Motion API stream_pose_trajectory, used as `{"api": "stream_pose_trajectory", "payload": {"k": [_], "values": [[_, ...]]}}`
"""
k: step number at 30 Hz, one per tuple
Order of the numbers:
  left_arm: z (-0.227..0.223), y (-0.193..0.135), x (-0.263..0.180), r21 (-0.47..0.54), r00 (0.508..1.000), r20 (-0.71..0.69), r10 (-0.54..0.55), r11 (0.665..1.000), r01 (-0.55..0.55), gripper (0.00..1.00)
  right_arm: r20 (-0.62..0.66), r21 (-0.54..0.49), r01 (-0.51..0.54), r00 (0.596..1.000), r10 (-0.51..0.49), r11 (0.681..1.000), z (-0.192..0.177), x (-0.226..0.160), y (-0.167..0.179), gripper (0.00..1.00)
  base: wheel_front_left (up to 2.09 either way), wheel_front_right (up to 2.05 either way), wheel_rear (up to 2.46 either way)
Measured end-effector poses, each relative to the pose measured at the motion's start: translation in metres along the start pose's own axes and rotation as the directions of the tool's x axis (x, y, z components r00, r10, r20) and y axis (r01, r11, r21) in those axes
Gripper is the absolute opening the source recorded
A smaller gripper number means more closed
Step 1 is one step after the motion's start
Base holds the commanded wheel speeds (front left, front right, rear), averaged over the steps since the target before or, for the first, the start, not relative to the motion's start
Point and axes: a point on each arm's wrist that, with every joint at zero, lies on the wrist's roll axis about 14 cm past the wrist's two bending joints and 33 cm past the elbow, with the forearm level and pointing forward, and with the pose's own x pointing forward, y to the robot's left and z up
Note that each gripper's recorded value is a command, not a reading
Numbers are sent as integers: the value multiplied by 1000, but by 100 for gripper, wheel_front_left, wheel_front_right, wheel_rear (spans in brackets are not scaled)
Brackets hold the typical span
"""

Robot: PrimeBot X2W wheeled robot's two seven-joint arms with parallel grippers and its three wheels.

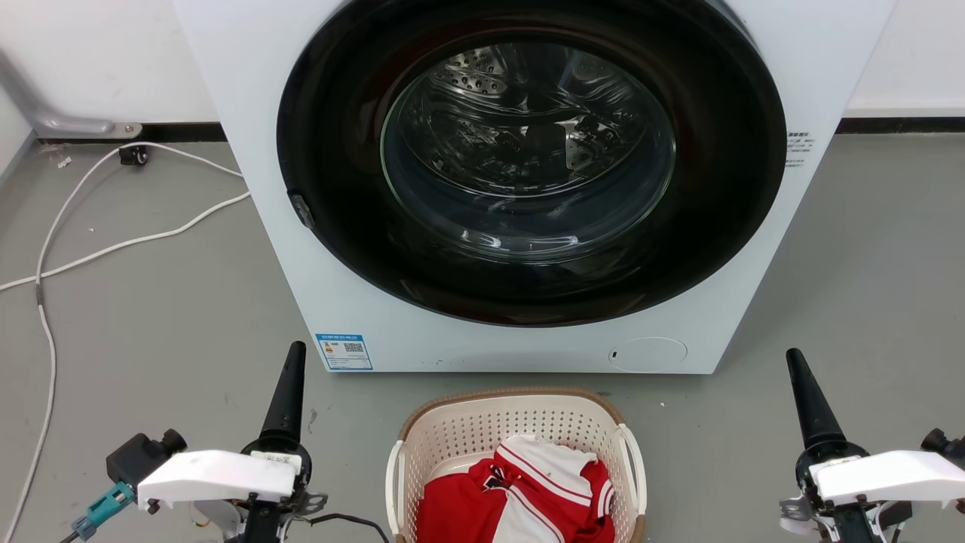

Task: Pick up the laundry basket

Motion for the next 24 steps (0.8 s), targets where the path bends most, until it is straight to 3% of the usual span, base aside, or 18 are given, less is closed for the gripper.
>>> {"api": "stream_pose_trajectory", "payload": {"k": [10,24], "values": [[-9,-6,1,229,1000,-20,-14,973,19,100,-7,-243,-17,1000,16,970,-1,0,4,100,0,0,0],[-16,-8,2,495,1000,-27,-10,868,22,100,-36,-481,-61,998,49,874,-8,0,14,100,0,0,0]]}}
